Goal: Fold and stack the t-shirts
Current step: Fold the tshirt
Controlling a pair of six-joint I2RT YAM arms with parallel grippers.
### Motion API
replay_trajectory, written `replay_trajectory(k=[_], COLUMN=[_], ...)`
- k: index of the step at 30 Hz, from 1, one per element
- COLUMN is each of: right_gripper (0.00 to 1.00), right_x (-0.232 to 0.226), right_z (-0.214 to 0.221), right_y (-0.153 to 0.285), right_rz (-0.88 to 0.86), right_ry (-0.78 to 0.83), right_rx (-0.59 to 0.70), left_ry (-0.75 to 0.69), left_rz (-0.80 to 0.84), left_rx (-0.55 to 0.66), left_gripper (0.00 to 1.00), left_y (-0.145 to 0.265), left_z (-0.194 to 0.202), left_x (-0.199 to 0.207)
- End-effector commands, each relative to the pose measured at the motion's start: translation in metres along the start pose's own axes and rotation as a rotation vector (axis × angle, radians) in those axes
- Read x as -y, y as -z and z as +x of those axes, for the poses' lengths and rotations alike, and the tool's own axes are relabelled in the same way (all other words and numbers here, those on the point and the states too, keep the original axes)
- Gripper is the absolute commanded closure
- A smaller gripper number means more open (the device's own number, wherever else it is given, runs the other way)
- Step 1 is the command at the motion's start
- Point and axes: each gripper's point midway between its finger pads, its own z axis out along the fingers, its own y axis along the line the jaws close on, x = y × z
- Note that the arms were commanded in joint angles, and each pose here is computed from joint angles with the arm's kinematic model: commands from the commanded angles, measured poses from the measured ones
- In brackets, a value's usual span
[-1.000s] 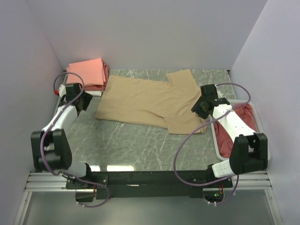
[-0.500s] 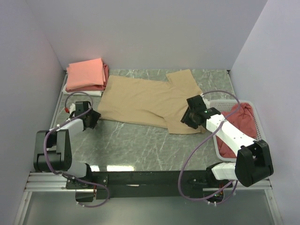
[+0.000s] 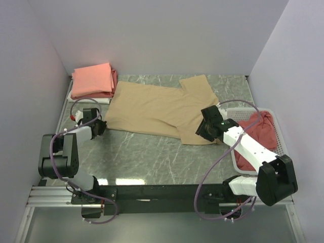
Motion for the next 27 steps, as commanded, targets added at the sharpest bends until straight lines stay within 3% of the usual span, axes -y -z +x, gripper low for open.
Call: replay_trajectory(k=[1,6,14,22,27], right_gripper=[0.51,0.51,0.51,0.51,0.44], right_x=[0.005,0.01,0.028,0.049,0.041], right_z=[-0.005,-0.002,0.022,0.054,0.061], right_y=[0.009,0.015,0.022,0.021,0.005], right_rz=[0.005,0.01,0.013,0.026,0.001], right_ry=[-0.003,0.017,0.011,-0.026,-0.028], right_rx=[0.042,0.039,0.007,-0.034,-0.056], left_ry=[0.024,0.064,0.132,0.194,0.162], left_rz=[-0.026,-0.106,-0.195,-0.07,-0.084], left_rx=[0.102,0.169,0.192,0.286,0.252], left_gripper=[0.99,1.0,0.99,0.99,0.99], left_y=[0.015,0.046,0.078,0.112,0.107], left_z=[-0.019,-0.027,-0.005,-0.017,-0.014], left_x=[-0.007,-0.046,-0.114,-0.108,-0.103])
